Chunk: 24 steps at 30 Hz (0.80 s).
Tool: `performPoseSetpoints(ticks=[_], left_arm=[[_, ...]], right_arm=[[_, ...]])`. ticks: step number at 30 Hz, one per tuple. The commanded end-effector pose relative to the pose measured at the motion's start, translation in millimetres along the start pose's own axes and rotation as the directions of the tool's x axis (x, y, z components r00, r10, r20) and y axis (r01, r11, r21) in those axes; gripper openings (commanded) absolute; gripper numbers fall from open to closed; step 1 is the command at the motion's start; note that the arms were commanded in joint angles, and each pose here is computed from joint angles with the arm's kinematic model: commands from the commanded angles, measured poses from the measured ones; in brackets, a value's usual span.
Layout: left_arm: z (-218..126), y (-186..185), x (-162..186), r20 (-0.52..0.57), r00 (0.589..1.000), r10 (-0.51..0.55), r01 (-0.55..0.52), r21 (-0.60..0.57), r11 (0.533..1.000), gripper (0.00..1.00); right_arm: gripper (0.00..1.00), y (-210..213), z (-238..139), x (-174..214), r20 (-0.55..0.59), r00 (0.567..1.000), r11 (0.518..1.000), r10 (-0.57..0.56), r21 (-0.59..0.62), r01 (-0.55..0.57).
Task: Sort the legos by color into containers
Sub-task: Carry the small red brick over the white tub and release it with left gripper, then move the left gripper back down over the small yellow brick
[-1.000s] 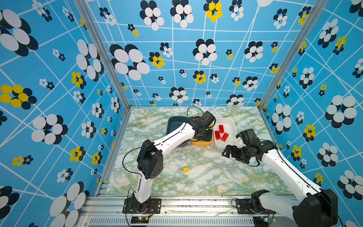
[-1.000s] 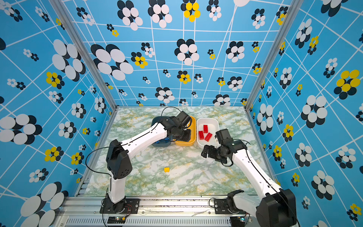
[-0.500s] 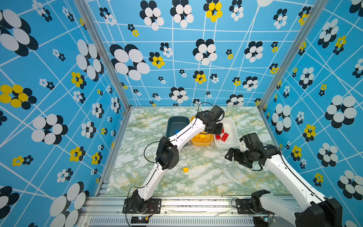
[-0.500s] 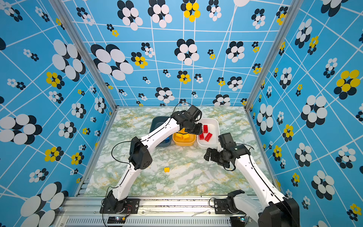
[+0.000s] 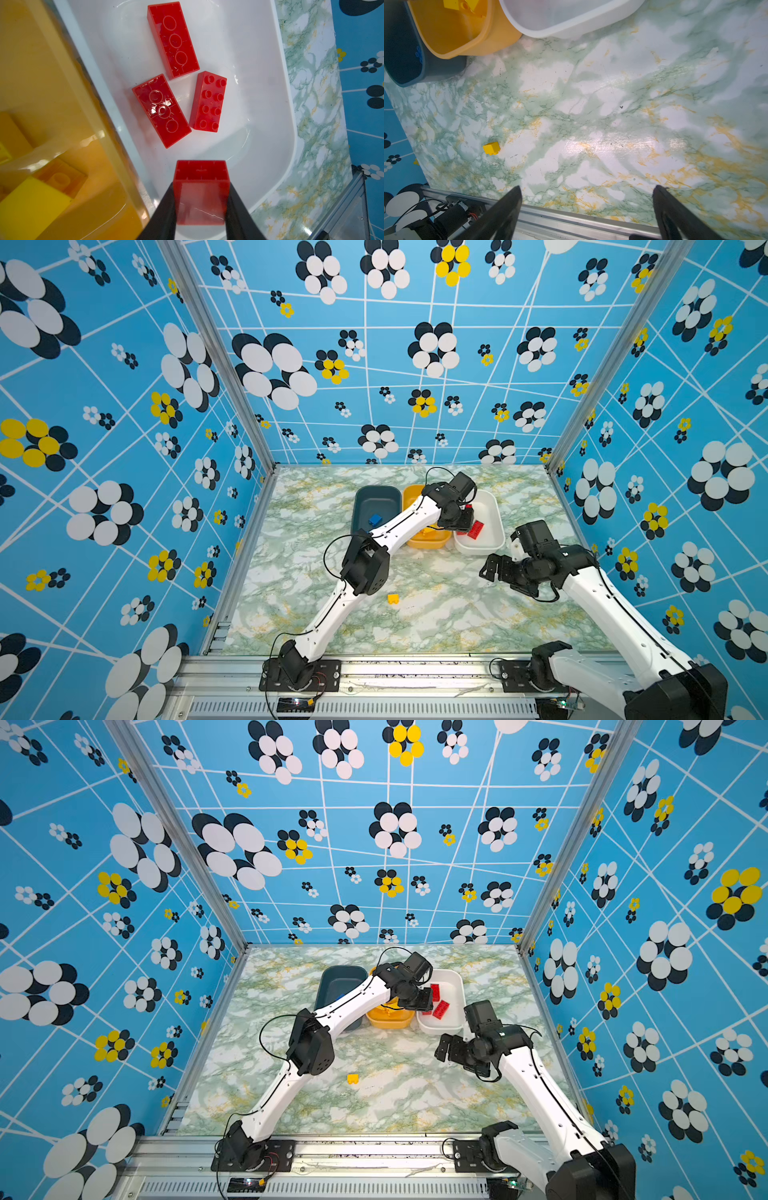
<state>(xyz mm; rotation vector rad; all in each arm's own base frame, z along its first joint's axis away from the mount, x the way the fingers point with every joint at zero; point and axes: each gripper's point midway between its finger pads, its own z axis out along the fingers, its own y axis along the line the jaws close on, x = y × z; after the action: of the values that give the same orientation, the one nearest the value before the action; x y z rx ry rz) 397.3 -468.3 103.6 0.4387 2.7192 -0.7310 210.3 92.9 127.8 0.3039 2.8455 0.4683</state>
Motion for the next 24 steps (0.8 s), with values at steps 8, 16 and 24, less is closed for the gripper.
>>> performPoseSetpoints(ticks=[8, 16, 24], left_arm=[[-5, -14, -5, 0.021, 1.000, 0.015, -0.016, 0.033, 0.999, 0.61], [-30, -19, -8, 0.041, 0.998, 0.038, -0.039, 0.021, 0.999, 0.62], [-57, -20, -4, 0.055, 0.997, 0.058, -0.057, -0.004, 0.998, 0.62]], right_arm=[[0.99, -1, -7, -6, 0.010, 1.000, 1.000, -0.007, 0.016, 0.007], [0.99, 3, -3, -13, 0.018, 1.000, 1.000, -0.003, -0.001, 0.003], [0.99, 8, -1, -18, 0.037, 0.999, 1.000, 0.009, -0.028, -0.008]])
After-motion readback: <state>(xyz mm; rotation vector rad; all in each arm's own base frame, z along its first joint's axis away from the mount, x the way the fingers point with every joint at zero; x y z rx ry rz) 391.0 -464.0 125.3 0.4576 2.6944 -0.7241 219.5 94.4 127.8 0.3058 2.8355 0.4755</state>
